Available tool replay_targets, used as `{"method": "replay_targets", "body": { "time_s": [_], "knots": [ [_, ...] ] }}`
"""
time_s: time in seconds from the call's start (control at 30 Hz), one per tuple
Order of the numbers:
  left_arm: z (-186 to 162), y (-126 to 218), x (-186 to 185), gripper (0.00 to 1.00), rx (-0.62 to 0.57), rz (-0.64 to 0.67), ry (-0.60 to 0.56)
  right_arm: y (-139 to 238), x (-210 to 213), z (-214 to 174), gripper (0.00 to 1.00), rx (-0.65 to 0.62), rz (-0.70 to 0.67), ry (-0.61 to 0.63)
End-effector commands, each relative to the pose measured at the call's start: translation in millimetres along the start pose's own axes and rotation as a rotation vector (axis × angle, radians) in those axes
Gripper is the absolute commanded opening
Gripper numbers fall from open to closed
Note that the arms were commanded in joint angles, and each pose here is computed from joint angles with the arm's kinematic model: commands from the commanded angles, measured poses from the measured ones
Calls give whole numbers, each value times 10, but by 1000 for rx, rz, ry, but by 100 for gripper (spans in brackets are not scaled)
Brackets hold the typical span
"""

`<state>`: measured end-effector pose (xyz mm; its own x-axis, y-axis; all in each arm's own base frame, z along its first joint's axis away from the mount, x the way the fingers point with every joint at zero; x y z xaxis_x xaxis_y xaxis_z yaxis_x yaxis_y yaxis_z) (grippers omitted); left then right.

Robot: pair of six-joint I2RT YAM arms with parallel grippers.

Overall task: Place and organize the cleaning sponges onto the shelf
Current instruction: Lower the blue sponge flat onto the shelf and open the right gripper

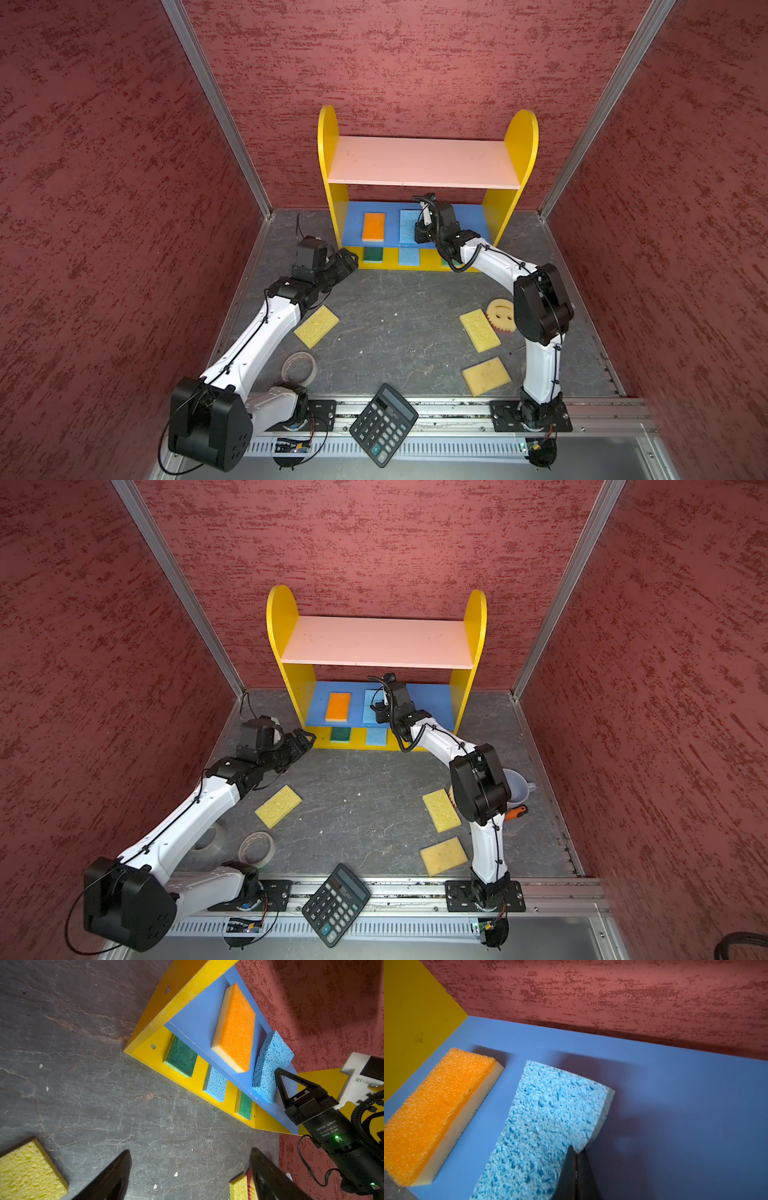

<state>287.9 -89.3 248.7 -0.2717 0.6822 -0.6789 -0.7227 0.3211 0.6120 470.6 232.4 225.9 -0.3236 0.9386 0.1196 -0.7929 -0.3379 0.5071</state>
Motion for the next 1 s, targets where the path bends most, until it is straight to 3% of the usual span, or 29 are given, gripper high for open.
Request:
{"method": "replay_targets", "body": {
  "time_s": [0.0, 0.23, 0.6, 0.97],
  "knots": [
    [25, 5, -78, 89, -11, -5, -3, -54, -96, 52, 4, -9, -35, 16],
    [21, -10, -89, 89, -11, 1, -5, -67, -87, 29, 19, 0, -15, 14],
    [30, -4, -126, 89, -13, 3, -17, 27, -89, 134, 26, -23, -29, 22],
    [53, 167, -86, 89, -51, 9, -33, 437, 21, 334, 29, -68, 21, -26]
  ]
}}
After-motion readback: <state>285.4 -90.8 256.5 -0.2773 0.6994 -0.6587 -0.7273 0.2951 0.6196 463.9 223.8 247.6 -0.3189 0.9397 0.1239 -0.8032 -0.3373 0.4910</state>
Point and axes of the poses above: each gripper's point midway between its finger pads, its own y axis back along the fingers, its own x axis along the line the jaws close on, z = x × y, the point moved 8 cm from there along y, back along the fingers, and after that the axes turned 3 degrees about y, right-handed, at the moved point
